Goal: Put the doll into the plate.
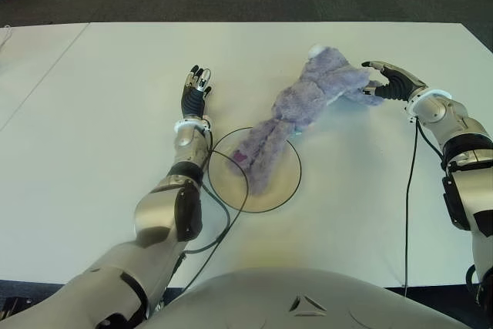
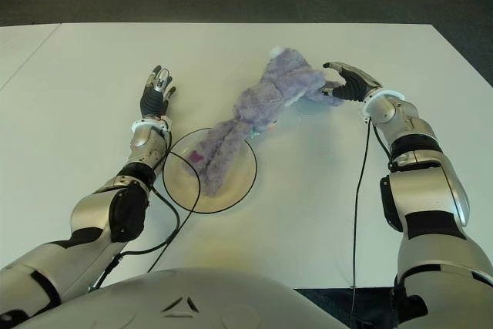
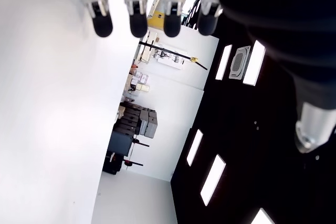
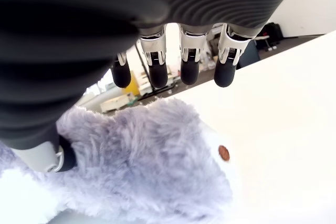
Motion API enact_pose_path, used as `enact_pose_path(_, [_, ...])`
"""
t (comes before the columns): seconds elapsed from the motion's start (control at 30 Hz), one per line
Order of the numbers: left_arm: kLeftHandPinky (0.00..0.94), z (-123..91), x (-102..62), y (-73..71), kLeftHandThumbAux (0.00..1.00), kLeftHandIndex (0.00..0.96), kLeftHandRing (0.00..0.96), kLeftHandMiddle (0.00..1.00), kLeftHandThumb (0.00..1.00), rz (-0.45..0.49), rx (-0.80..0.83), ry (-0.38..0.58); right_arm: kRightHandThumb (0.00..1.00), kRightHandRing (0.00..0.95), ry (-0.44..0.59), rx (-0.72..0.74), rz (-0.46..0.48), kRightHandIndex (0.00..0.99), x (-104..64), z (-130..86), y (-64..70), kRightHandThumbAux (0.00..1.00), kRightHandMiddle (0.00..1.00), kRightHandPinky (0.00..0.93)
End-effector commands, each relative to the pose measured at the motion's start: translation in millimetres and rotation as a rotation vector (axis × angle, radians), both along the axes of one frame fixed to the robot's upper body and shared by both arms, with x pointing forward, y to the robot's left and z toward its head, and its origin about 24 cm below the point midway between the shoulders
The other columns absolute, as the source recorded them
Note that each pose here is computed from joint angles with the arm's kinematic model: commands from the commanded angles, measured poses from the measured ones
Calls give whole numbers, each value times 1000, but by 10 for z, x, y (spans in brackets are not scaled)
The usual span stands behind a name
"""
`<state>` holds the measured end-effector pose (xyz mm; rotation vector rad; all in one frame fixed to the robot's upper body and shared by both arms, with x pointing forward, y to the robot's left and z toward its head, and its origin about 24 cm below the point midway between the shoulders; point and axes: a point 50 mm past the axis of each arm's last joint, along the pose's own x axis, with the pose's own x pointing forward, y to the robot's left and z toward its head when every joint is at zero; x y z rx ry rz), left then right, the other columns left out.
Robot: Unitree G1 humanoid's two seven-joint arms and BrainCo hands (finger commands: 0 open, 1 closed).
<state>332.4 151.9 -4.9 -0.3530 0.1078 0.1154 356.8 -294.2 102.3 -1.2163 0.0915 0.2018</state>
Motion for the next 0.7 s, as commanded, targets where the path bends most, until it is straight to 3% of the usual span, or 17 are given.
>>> enact_pose_path(0.03, [60, -926, -823, -98, 511, 0, 58, 52, 0, -2, -108, 448, 592, 12, -12, 57, -66, 0, -20, -98, -14, 568, 0, 166])
enact_pose_path(0.5, [53, -927, -828, -97, 504, 0, 60, 56, 0, -13, -98, 444, 691, 75, -64, 101, -133, 40, -45, -114, -76, 624, 0, 217])
enact_pose_path(0.7, [66, -931, -832, -95, 508, 0, 64, 60, 0, -3, -122, 445, 624, 100, -77, 107, -140, 64, -53, -93, -104, 652, 27, 203])
